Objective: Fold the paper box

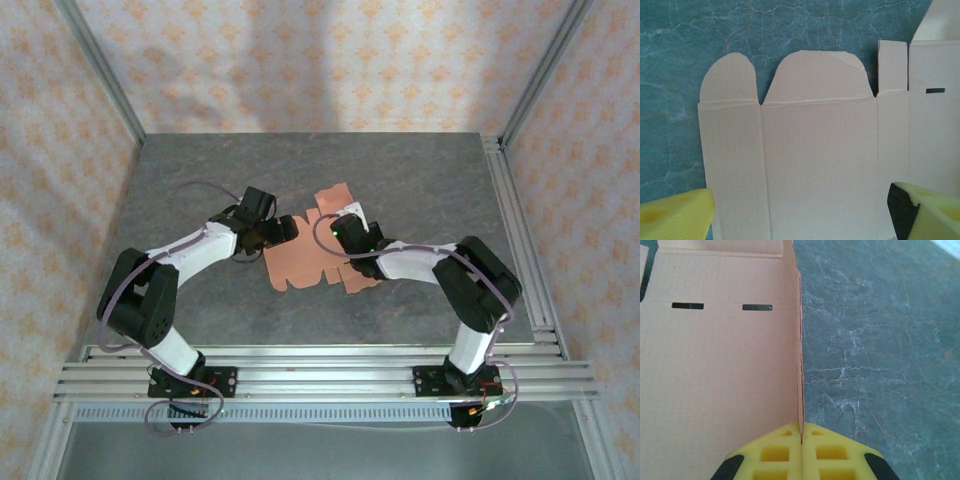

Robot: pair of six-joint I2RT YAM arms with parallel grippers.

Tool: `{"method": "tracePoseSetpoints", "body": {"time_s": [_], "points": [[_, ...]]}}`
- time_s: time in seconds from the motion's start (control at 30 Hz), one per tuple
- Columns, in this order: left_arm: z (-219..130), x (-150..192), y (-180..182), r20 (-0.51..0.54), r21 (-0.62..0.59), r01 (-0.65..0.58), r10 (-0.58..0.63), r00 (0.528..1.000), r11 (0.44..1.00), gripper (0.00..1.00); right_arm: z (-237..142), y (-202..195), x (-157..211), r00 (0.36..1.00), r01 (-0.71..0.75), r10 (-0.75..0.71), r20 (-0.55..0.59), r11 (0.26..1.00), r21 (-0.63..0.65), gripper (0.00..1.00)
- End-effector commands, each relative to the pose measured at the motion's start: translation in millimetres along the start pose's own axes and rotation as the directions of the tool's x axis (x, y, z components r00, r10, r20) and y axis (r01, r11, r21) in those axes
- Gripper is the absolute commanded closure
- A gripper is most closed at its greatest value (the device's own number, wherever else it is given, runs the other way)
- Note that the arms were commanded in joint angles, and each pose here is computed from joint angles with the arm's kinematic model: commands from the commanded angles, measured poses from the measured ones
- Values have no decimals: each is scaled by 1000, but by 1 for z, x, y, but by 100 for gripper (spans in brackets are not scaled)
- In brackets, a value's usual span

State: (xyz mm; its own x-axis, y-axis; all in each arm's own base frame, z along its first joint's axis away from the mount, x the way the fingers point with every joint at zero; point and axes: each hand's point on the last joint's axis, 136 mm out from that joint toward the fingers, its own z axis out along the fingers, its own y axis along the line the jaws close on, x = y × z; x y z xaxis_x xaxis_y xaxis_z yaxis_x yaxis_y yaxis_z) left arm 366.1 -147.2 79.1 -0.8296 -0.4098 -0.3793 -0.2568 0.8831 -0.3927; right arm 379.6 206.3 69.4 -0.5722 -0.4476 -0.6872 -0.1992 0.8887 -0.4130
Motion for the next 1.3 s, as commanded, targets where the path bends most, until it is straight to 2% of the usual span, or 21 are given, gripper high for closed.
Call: {"method": "tracePoseSetpoints", "body": {"time_s": [0.0, 0.17, 0.3, 0.5, 0.57, 0.8, 1.07, 1.2, 1.27], "points": [[-7, 0, 9, 9, 2, 47, -47, 999, 999, 2, -1, -5, -11, 995, 97, -101, 22, 986, 139, 100], [-9, 1, 19, 6, -9, 72, -71, 997, 997, 0, 5, 6, -13, 982, 183, -189, 8, 958, 222, 100], [-10, -1, 20, 4, -9, 69, -69, 998, 998, 0, 4, 5, -13, 986, 160, -168, 17, 960, 228, 100], [-9, -5, 15, 3, 1, 62, -62, 998, 998, 0, -3, 2, -10, 1000, -1, 1, 25, 999, 32, 100], [-9, -6, 12, 0, 8, 62, -62, 998, 998, 0, -4, -1, -8, 1000, -15, 15, 19, 1000, 0, 100], [-8, -9, 9, 0, 12, 62, -62, 998, 998, 0, 1, 0, -3, 997, 76, -77, 11, 996, 46, 100], [-8, -8, 13, -2, -2, 58, -58, 998, 998, 0, 7, 12, -13, 977, 212, -214, -9, 960, 183, 100], [-10, -9, 12, 4, -2, 54, -54, 999, 999, 0, 4, 11, -16, 984, 174, -177, 11, 972, 155, 100], [-9, -8, 12, 0, -3, 52, -52, 999, 999, 0, 1, 7, -17, 996, 83, -85, 23, 993, 83, 100]]}}
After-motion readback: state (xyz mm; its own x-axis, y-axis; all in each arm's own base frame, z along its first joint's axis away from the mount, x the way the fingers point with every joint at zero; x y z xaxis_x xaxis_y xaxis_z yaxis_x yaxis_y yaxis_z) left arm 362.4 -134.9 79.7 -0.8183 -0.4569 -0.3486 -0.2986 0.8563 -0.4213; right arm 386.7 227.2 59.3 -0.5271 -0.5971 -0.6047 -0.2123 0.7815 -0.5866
